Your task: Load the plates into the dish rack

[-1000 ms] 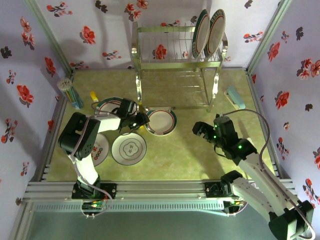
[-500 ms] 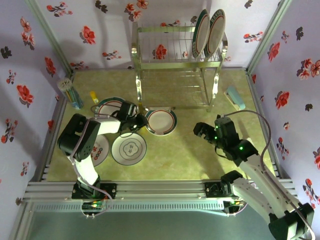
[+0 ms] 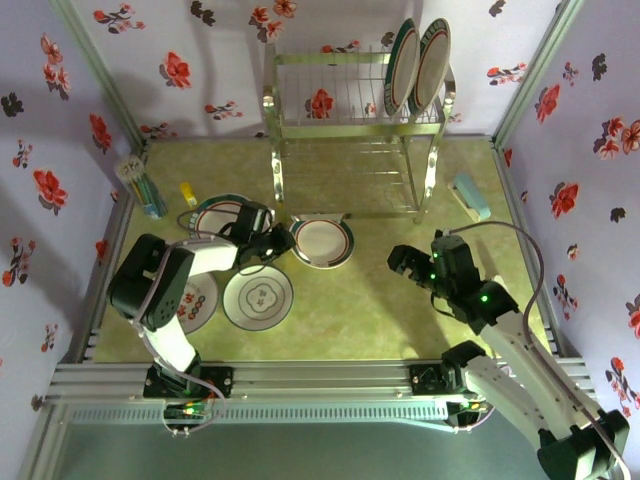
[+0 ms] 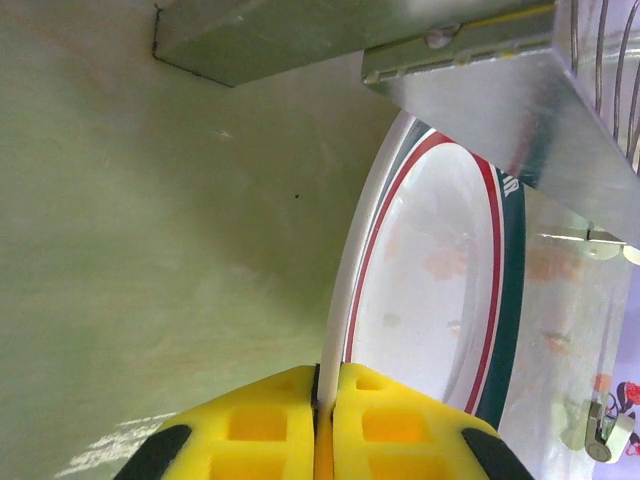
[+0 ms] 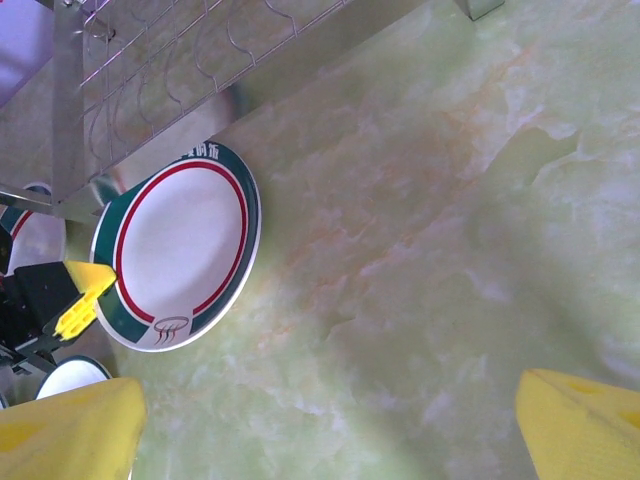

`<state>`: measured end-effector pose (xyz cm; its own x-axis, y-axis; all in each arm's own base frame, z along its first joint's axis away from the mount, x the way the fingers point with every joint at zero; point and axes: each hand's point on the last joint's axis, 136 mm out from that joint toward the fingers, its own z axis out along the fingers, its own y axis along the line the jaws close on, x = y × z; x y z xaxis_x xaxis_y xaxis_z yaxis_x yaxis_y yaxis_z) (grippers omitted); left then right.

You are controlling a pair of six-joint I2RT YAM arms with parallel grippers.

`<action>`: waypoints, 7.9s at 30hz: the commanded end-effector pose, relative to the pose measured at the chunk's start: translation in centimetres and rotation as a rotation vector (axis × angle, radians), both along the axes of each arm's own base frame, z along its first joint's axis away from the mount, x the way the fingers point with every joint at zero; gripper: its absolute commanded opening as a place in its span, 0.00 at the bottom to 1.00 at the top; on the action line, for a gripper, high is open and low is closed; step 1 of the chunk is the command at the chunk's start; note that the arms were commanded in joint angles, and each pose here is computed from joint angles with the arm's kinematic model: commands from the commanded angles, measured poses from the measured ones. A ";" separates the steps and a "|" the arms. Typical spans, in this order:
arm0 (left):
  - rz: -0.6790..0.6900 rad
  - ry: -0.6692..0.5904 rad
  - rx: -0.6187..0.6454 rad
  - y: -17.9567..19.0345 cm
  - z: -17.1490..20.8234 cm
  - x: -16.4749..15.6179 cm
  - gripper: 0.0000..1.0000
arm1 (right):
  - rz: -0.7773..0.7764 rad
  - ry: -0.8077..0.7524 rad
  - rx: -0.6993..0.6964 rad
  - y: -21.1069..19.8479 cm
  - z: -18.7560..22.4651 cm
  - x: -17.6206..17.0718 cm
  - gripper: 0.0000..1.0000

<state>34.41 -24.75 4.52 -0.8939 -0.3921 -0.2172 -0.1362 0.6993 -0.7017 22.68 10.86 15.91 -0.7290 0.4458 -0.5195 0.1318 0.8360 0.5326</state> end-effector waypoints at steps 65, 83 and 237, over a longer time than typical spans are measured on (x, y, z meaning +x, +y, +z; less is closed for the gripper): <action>-0.302 -0.269 -0.156 -1.4 15.1 -7.0 0.00 | 0.387 0.120 0.413 12.7 -0.2 4.4 0.70; -0.295 -0.261 -0.175 -1.5 14.7 -7.0 0.00 | 0.381 0.099 0.410 13.0 0.0 4.5 0.46; -0.074 -0.290 0.047 9.8 15.0 -4.6 1.00 | -0.390 -0.619 -0.725 6.9 33.6 24.9 0.00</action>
